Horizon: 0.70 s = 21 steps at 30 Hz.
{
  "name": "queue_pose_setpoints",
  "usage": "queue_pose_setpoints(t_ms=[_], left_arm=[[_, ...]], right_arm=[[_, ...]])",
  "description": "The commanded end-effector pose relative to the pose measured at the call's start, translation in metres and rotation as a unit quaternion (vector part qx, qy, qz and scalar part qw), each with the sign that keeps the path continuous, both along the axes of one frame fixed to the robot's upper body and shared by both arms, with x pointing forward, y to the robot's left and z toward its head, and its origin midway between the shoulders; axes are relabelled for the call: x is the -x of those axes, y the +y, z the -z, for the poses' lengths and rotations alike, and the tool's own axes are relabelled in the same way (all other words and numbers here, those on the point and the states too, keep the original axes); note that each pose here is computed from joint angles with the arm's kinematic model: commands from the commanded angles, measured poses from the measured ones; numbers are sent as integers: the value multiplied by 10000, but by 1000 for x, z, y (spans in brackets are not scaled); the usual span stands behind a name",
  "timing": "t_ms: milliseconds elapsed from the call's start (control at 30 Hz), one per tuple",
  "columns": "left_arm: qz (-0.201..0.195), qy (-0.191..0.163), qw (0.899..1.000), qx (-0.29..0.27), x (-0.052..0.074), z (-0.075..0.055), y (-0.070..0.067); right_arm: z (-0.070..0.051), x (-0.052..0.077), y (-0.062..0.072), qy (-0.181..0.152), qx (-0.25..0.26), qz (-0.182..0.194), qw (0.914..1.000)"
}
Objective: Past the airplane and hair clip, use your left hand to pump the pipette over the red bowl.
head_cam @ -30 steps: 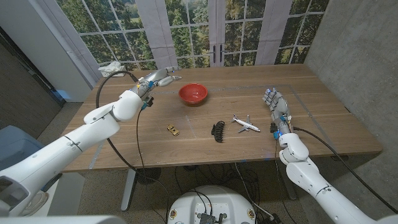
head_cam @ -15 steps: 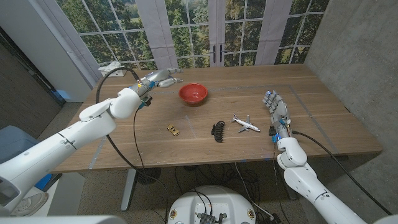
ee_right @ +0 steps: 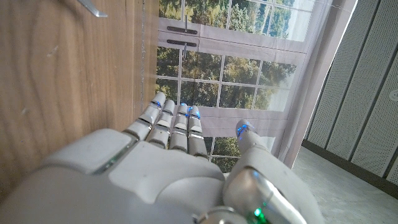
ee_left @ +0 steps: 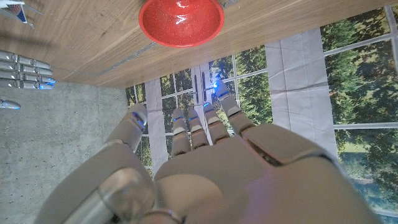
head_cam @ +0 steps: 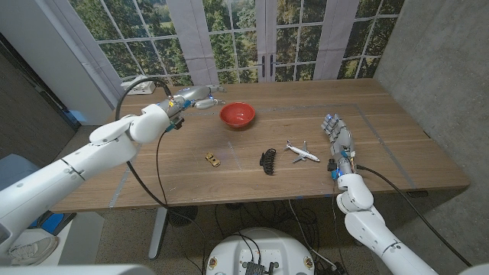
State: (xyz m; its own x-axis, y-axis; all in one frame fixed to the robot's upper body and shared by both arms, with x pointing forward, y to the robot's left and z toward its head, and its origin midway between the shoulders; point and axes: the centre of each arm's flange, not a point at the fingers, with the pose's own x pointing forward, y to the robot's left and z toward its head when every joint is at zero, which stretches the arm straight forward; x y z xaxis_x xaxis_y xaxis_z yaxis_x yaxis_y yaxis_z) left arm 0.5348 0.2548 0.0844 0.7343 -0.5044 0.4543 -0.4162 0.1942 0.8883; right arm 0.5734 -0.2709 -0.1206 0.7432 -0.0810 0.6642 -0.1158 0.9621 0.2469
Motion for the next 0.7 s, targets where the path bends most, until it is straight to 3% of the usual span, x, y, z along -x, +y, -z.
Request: queue_pose_setpoints(t_ms=[33,467,700], left_arm=[[-193,3,9979,-623,12,-2,-7],[-484,102,9885,-1426,23,-9,-24],[-751,-62,9812,-1776,28,-11,-33]], right_arm=[[9,6,6,-35,-98,15,9999],[14,12,6,-30,-164,62,9998],[14,11,5,-37,-192,58,9998]])
